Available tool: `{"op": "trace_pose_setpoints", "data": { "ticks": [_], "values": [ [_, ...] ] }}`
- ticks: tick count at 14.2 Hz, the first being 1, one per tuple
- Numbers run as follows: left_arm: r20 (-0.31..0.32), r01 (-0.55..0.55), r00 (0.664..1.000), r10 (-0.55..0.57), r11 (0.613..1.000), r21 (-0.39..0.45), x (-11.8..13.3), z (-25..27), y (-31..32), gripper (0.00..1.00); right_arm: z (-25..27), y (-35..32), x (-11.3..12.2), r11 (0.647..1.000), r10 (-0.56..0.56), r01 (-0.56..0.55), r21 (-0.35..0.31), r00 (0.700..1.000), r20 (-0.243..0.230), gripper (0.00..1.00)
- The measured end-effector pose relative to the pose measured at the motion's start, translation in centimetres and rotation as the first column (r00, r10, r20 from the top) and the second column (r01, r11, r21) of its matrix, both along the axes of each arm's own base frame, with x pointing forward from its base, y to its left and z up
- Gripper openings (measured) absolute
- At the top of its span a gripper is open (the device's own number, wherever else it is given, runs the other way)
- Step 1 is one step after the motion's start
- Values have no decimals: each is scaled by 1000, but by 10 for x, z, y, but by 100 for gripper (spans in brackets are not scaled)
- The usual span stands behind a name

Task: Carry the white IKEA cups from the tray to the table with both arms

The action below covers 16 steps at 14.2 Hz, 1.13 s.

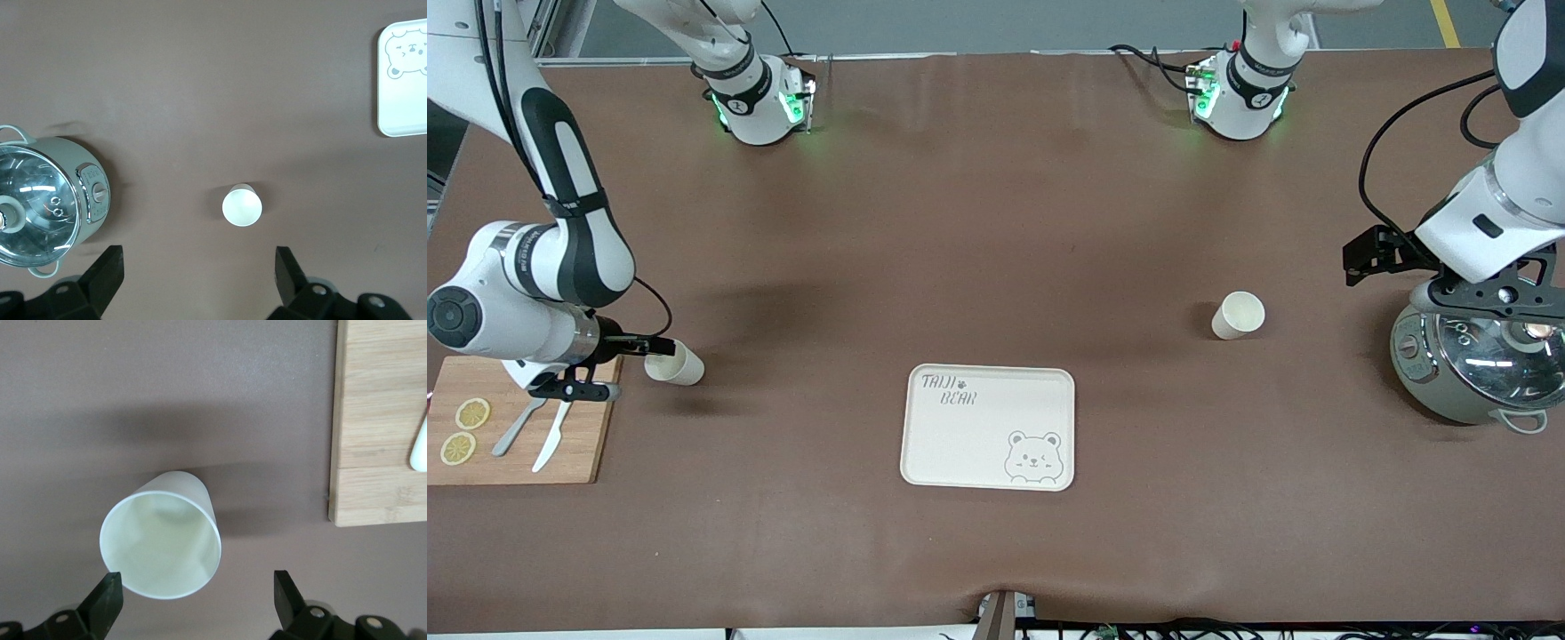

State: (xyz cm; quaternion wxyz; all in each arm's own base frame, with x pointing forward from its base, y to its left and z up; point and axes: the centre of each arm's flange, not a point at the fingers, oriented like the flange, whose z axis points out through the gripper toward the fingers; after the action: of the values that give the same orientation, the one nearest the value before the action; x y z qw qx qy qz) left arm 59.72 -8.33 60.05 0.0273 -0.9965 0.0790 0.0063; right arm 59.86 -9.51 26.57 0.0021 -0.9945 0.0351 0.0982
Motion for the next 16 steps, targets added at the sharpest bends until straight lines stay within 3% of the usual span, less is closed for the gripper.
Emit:
{"op": "trace_pose_setpoints", "data": {
  "ticks": [5, 13, 16],
  "values": [
    [0, -2, 1000, 2, 1000, 0, 0, 0, 1, 100, 22, 0, 2, 1000, -7, 9, 11, 995, -102, 100],
    [0, -5, 1000, 5, 1000, 0, 0, 0, 3, 100, 82, 9, 28, 1000, -6, 6, -1, 995, -98, 100],
    [0, -5, 1000, 5, 1000, 0, 0, 0, 3, 100, 117, 28, 42, 1000, 18, -19, 1, 989, -150, 100]
  ]
}}
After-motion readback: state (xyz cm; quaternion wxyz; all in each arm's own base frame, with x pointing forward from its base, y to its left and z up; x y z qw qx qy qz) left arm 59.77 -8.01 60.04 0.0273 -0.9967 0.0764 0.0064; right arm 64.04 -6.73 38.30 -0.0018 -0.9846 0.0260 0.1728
